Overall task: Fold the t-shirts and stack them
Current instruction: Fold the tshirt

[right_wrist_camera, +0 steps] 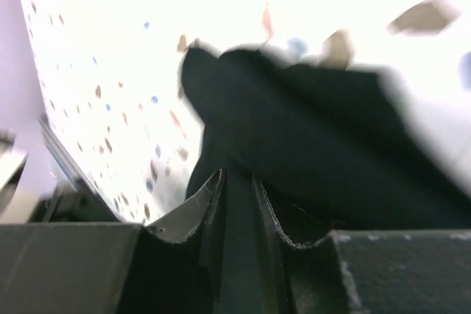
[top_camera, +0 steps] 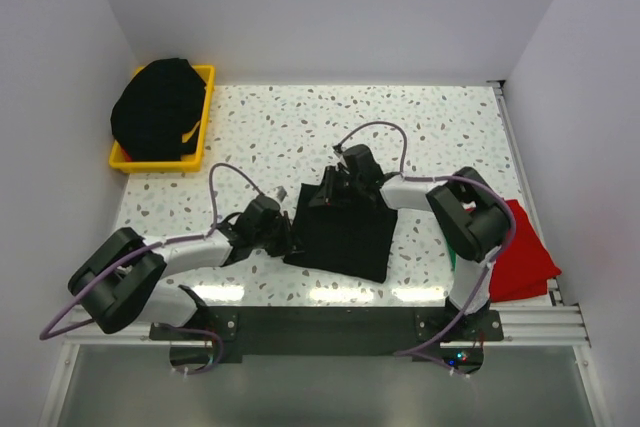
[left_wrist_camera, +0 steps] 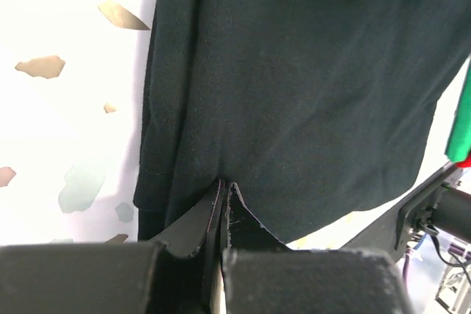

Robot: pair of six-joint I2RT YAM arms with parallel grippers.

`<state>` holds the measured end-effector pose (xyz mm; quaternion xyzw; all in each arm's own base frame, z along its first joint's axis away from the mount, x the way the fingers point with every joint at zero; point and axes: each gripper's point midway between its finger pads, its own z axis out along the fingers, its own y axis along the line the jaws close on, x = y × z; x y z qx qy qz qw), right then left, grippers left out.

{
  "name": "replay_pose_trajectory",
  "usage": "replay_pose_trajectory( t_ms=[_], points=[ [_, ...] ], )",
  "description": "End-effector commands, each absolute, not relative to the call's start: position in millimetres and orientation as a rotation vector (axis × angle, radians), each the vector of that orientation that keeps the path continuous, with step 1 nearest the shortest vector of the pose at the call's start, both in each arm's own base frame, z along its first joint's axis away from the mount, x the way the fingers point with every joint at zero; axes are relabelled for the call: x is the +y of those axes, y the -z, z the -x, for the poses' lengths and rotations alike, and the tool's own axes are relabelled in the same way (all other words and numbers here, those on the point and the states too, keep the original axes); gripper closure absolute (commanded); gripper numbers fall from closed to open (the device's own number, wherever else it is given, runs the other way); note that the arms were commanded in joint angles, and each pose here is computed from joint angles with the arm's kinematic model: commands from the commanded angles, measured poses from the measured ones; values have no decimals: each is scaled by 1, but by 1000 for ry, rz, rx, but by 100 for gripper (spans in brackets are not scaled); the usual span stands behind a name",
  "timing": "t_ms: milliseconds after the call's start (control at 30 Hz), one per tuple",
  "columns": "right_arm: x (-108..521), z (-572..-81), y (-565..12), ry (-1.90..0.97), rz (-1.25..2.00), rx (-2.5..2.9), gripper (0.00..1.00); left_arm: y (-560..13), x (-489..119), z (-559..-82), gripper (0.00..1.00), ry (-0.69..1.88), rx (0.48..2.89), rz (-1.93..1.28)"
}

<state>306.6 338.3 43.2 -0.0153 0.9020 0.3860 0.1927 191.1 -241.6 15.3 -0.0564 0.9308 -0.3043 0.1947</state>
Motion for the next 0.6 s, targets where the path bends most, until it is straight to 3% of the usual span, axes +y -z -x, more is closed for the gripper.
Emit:
replay_pose_trajectory(
  t_ms=[0,300,567],
  points=[
    [355,-346,-75,-1327,-12,2372,76,15,-224,-171,100,768,2693,176],
    [348,-378,-51,-1410,-204,2397,76,24,-215,-161,100,736,2727,201],
    [346,-394,-41,-1317,-244,2429,73,20,-218,-163,100,747,2717,192]
  ],
)
